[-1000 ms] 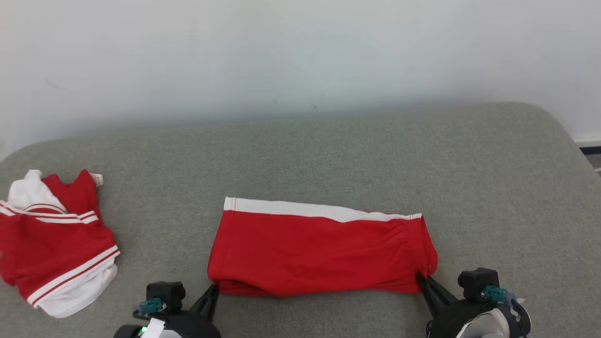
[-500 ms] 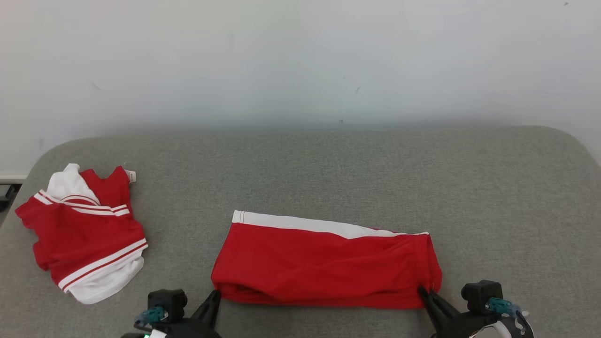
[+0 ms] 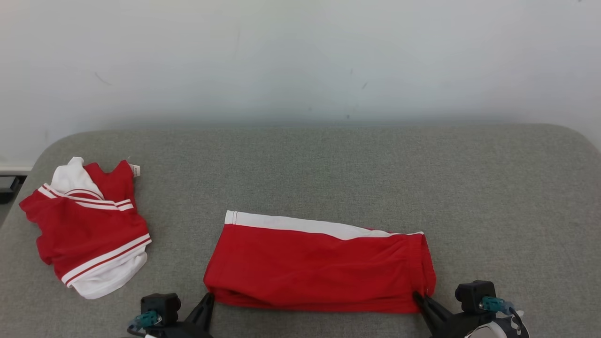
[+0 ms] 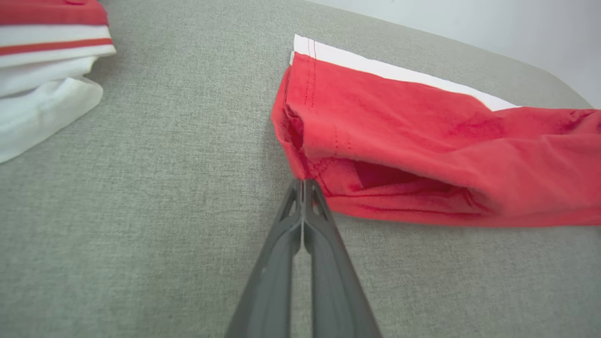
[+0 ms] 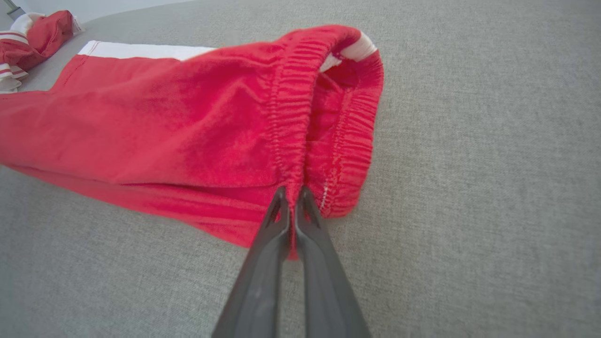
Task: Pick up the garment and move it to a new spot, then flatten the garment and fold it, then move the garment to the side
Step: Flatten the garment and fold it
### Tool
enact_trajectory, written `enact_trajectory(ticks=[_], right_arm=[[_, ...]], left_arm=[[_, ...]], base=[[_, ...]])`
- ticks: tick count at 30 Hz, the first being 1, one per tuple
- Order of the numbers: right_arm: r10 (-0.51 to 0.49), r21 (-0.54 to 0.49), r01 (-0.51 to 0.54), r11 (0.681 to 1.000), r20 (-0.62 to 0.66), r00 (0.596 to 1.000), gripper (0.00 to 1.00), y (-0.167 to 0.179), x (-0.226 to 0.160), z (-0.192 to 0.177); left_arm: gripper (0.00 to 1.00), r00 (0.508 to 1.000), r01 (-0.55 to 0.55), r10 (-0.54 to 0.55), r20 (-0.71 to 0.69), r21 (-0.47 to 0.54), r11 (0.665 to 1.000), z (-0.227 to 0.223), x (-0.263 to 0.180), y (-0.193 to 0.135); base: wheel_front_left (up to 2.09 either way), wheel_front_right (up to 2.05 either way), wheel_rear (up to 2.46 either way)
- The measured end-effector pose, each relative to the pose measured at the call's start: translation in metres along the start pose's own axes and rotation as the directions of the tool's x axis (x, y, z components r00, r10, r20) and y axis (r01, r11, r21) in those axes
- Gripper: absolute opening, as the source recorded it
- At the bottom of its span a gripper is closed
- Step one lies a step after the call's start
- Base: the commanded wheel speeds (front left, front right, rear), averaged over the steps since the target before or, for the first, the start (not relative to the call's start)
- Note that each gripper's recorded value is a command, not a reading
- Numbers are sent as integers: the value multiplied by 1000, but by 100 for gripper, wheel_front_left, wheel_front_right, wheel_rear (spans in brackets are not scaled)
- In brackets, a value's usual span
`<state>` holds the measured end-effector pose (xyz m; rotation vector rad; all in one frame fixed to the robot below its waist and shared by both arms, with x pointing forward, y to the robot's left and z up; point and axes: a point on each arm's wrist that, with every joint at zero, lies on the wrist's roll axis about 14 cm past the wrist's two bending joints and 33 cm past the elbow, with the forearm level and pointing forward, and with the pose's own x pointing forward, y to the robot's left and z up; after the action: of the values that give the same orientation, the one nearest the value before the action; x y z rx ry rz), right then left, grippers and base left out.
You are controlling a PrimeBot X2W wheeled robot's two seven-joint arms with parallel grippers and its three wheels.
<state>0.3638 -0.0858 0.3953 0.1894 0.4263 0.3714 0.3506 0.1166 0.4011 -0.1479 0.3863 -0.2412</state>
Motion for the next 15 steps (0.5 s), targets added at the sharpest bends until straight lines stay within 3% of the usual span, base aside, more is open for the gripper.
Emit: enact_trajectory(ticks=[1, 2, 3, 4, 15], right_arm=[[-1, 2, 1, 1000, -7, 1000, 29, 0, 0, -1], [-3, 4, 3, 1000, -10, 1000, 100, -1, 0, -2], [-6, 9, 6, 1000, -8, 1000, 100, -1, 0, -1], [-11, 17, 12, 1000, -5, 1000, 100, -3, 0, -1], [-60, 144, 48, 988, 77, 995, 100, -18, -14, 19]], left_arm=[[0, 1000, 2, -2, -1, -1, 1000, 0, 0, -1], [0, 1000, 3, -3, -1, -2, 1000, 0, 1, -1], [26, 1000, 4, -4, -2, -2, 1000, 0, 1, -2], [100, 1000, 4, -4, -1, -3, 1000, 0, 1, -2], [100, 996, -72, 72, 49, 8, 997, 18, -5, 33]], base=[[0, 0, 0], [0, 0, 0], [0, 0, 0], [0, 0, 0], [0, 0, 0]])
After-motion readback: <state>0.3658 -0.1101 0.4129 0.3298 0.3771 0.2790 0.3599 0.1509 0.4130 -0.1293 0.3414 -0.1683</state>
